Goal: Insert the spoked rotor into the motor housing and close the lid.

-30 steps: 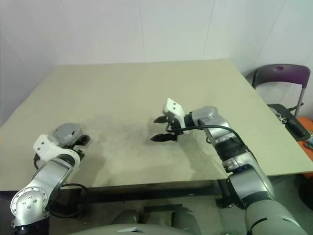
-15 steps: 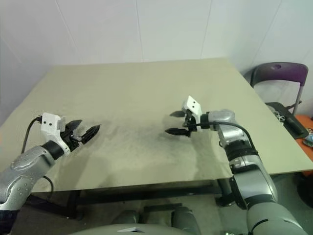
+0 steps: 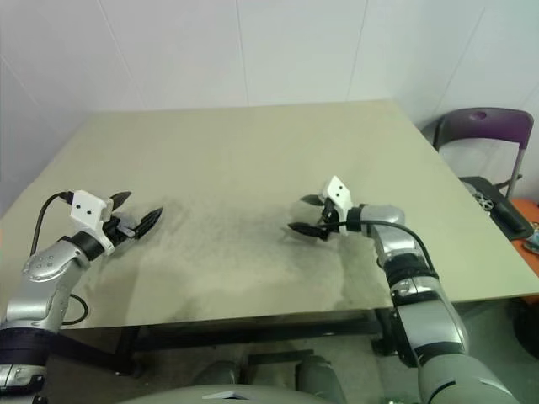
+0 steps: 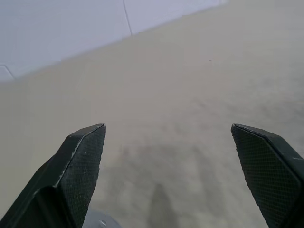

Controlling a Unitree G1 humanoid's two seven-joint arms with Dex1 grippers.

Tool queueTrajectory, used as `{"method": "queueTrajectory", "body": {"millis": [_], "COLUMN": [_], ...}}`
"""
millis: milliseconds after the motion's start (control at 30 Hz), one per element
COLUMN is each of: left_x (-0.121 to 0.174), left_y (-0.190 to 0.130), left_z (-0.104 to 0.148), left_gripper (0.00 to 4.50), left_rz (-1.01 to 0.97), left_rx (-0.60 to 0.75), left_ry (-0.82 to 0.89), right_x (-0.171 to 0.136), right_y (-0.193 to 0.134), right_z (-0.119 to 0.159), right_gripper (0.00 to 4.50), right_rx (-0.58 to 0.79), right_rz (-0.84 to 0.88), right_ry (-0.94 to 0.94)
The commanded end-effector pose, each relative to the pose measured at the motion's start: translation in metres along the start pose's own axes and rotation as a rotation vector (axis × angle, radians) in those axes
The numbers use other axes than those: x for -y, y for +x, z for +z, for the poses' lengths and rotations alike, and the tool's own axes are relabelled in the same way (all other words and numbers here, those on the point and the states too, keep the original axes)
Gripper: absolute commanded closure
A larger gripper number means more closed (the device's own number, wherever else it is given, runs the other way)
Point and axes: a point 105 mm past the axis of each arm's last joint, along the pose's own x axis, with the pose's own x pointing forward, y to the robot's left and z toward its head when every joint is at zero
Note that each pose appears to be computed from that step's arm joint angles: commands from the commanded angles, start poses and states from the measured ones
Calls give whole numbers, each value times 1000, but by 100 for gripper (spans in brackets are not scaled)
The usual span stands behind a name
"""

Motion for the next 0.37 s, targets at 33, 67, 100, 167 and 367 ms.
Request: {"method": "queueTrajectory", "body": {"millis": [33, 67, 100, 167, 367], "left_x": [-5, -5, -4, -3, 6], "left_y": [3, 3, 3, 3, 1], "left_z": [14, 14, 13, 11, 3], "left_gripper": [1, 1, 1, 1, 1], "left_rz": [7, 2, -2, -12, -61], "left_rx": [58, 59, 60, 58, 54], "left_ry": [42, 39, 35, 25, -30], "right_x": [5, 4, 2, 1, -1], "right_y": [-6, -7, -7, -8, -9], "right_z": [13, 14, 15, 15, 16], "right_gripper": [0, 0, 0, 0, 0], "right_rx": [92, 107, 119, 126, 141], "right_rz": [-74, -85, -92, -101, -107], "right_ry": [-14, -9, -9, -11, 15]}}
